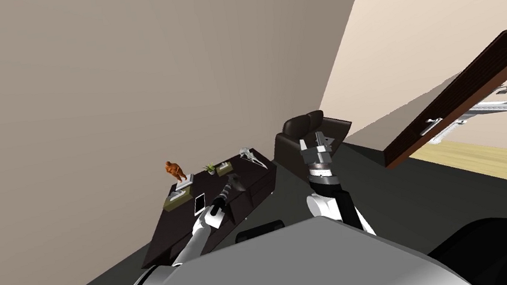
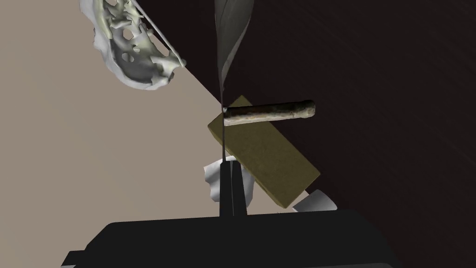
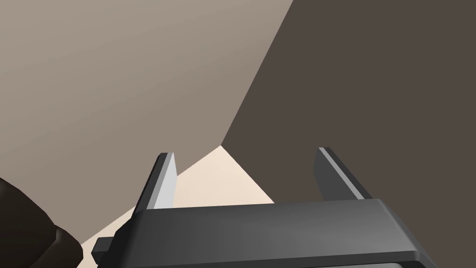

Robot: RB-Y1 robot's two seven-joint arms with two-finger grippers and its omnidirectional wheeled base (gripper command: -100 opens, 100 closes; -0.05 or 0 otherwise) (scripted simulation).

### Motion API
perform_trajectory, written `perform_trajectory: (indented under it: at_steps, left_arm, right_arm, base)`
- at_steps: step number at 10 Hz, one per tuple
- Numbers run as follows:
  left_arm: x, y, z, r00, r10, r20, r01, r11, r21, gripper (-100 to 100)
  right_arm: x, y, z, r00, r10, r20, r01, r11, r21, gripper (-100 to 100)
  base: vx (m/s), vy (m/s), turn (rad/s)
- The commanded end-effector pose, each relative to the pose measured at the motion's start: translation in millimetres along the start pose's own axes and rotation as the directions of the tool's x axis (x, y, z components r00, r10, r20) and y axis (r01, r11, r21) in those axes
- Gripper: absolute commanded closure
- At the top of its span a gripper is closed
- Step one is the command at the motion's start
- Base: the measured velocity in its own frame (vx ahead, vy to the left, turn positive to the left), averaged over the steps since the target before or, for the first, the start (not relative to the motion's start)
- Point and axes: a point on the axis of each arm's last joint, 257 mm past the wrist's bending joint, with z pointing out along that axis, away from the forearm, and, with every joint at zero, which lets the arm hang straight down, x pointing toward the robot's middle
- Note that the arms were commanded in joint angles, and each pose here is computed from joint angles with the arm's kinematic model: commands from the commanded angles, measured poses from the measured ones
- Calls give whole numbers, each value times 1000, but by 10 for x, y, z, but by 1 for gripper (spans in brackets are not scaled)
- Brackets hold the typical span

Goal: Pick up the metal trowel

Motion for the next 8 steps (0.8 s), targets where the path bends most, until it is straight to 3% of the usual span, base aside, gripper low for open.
perform_trajectory:
  at_steps: [1, 3, 4, 5, 6, 8]
  left_arm:
    - [0, 0, 0, 1000, 0, 0, 0, 1000, 0, 100]
    - [0, 1, 0, 1000, 0, 0, 0, 1000, 0, 100]
    - [0, 1, 0, 1000, 0, 0, 0, 1000, 0, 0]
    - [-195, -33, 30, 999, 5, 32, -5, 1000, 2, -100]
    - [-195, -33, 30, 999, 5, 32, -5, 1000, 2, -100]
    - [-469, -291, 111, 996, 38, 80, -43, 998, 55, -100]
  right_arm:
    - [0, 0, 0, 1000, 0, 0, 0, 1000, 0, 0]
    - [0, 0, 0, 1000, 0, 0, 0, 1000, 0, 0]
    - [0, 0, 0, 1000, 0, 0, 0, 1000, 0, 0]
    - [0, 0, 0, 1000, 0, 0, 0, 1000, 0, 0]
    - [1, 0, 1, 1000, 0, 0, 0, 1000, 0, 0]
    - [1, 0, 0, 1000, 0, 0, 0, 1000, 0, 0]
  base:
    - [0, 0, 0]
    - [0, 0, 0]
    - [0, 0, 0]
    - [-105, -8, -92]
    - [-143, -25, -47]
    - [-39, -63, 3]
